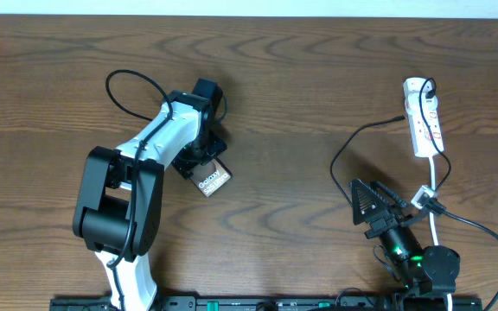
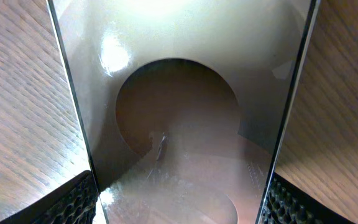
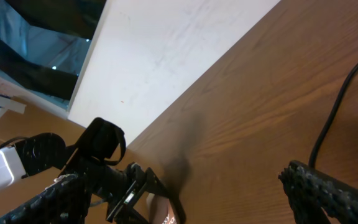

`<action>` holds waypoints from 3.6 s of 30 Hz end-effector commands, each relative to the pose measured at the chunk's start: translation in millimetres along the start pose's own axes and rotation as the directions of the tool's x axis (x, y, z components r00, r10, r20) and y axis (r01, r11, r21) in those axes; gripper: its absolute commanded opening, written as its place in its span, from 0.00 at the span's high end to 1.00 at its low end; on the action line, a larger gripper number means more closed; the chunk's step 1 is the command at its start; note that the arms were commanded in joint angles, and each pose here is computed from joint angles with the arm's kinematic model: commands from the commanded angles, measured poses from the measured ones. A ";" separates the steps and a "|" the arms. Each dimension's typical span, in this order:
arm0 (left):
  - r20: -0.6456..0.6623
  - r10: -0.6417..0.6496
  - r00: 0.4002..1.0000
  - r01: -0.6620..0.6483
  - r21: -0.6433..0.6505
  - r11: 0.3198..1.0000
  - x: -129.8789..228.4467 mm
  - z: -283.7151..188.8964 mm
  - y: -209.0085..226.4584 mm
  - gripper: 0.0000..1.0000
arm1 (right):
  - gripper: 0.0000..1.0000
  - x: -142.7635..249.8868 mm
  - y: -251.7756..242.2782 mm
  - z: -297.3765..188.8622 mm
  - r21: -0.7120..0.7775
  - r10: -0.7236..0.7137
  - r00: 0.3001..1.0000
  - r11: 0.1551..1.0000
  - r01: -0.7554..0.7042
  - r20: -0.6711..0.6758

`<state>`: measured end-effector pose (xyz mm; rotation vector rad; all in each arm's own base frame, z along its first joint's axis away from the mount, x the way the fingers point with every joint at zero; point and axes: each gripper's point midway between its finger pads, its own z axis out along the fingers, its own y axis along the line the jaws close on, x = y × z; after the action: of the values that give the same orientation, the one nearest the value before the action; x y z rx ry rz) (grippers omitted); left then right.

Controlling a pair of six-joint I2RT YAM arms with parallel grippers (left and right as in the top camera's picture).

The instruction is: Plug charger to phone and switch on socket

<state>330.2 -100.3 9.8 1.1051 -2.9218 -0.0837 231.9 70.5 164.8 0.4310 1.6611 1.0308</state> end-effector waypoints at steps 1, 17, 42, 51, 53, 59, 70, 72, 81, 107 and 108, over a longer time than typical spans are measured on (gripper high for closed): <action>0.070 0.020 0.997 -0.018 -0.021 1.000 -7.2 -8.2 5.9 0.30 | 0.01 1.4 0.4 -0.2 -0.004 -0.011 1.000 1.000 0.011 -0.006; 0.080 0.423 0.903 -0.423 -0.014 0.906 40.3 3.8 -21.3 0.35 | 0.01 1.3 0.5 -0.2 -0.004 -0.012 1.000 1.000 0.011 -0.005; 0.120 0.511 0.851 -0.516 0.009 0.857 38.1 2.9 -34.1 0.02 | 0.01 1.4 0.4 -0.2 -0.004 -0.011 1.000 1.000 0.011 -0.006; 0.131 0.492 0.861 -0.498 0.020 0.867 36.7 2.5 -37.3 0.02 | 0.01 1.3 0.5 -0.2 -0.004 -0.012 1.000 1.000 0.011 -0.005; 0.133 0.456 0.880 -0.463 0.028 0.886 36.4 2.4 -38.2 0.02 | 0.01 1.4 0.4 -0.2 -0.004 -0.011 1.000 1.000 0.011 -0.006; 0.138 0.372 0.918 -0.382 0.050 0.923 34.7 7.4 -43.7 0.02 | 0.01 1.4 0.4 -0.2 -0.004 -0.011 1.000 1.000 0.011 -0.006; 0.035 0.355 0.934 -0.356 0.059 0.933 50.6 28.1 -41.5 0.02 | 0.01 1.4 0.4 -0.2 -0.004 -0.011 1.000 1.000 0.011 -0.006; 0.033 0.372 0.928 -0.373 0.054 0.926 50.9 28.1 -40.4 0.02 | 0.01 1.4 0.4 -0.2 -0.004 -0.011 1.000 1.000 0.011 -0.006; 0.067 0.299 0.952 -0.304 0.095 0.948 39.7 27.5 -50.4 0.02 | 0.01 1.3 0.5 -0.2 -0.004 -0.012 1.000 1.000 0.011 -0.005; -0.041 0.281 0.959 -0.274 0.135 0.952 56.1 55.7 -58.2 0.02 | 0.01 1.4 0.4 -0.2 -0.004 -0.011 1.000 1.000 0.011 -0.006; -0.055 0.275 0.960 -0.266 0.135 0.955 58.2 59.4 -58.0 0.02 | 0.01 1.4 0.4 -0.2 -0.004 -0.011 1.000 1.000 0.011 -0.006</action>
<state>338.2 -162.4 -6.1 0.7367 -3.1483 0.0415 231.9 70.5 164.9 0.4308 1.6607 1.0309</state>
